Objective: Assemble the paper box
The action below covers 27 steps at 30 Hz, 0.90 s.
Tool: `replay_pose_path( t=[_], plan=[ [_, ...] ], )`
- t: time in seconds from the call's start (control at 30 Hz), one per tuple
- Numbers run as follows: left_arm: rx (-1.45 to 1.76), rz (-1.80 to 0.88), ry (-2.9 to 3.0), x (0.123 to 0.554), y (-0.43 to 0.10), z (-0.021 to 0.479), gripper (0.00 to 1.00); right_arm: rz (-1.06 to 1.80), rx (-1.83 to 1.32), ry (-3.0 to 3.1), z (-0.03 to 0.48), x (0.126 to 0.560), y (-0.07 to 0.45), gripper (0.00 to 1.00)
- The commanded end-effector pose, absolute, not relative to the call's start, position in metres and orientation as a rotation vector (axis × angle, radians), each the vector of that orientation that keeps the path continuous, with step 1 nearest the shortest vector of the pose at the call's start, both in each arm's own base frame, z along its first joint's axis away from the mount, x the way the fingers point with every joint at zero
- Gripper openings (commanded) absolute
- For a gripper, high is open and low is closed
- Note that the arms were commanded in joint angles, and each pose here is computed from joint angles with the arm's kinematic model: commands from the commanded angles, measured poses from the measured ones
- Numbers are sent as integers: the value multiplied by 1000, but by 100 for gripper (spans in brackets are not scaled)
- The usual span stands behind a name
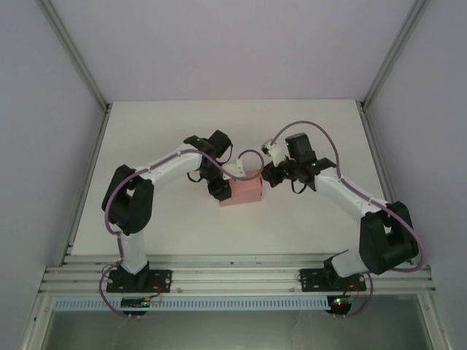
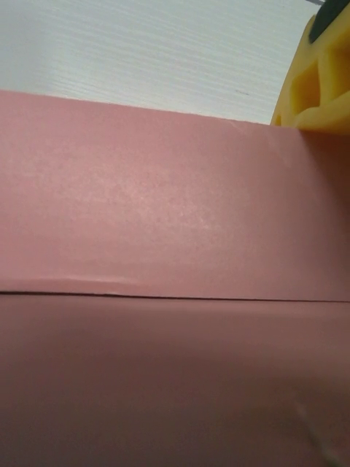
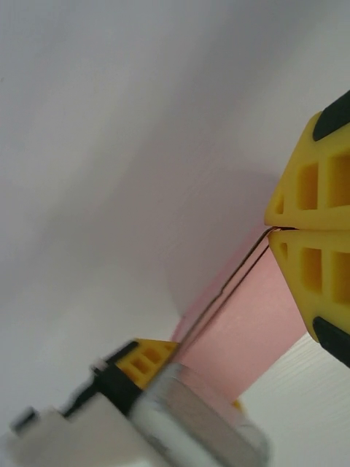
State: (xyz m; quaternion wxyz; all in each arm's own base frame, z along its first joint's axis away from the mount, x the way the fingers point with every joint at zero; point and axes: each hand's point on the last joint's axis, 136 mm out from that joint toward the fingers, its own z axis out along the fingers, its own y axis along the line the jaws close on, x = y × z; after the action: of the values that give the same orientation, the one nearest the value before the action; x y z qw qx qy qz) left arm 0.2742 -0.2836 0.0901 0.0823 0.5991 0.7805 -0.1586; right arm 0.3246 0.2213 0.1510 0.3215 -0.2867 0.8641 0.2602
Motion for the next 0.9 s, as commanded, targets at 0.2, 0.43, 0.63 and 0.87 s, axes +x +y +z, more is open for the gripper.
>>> replay_pose_path(
  t=[0.2,0.43,0.63,0.87],
  plan=[
    [1708,-431,2307,298,-297,93,31,877,-366,2418,148,293,238,0],
    [1699,-441,2304,298,-300,92,31,880,-240,2444,124,288,233,0],
    [1701,-427,2306,300,-299,91,32,792,-378,2405,100,281,226,0],
    [1683,-437,2304,302,-302,93,34,698,-492,2347,69,266,219,0]
  ],
)
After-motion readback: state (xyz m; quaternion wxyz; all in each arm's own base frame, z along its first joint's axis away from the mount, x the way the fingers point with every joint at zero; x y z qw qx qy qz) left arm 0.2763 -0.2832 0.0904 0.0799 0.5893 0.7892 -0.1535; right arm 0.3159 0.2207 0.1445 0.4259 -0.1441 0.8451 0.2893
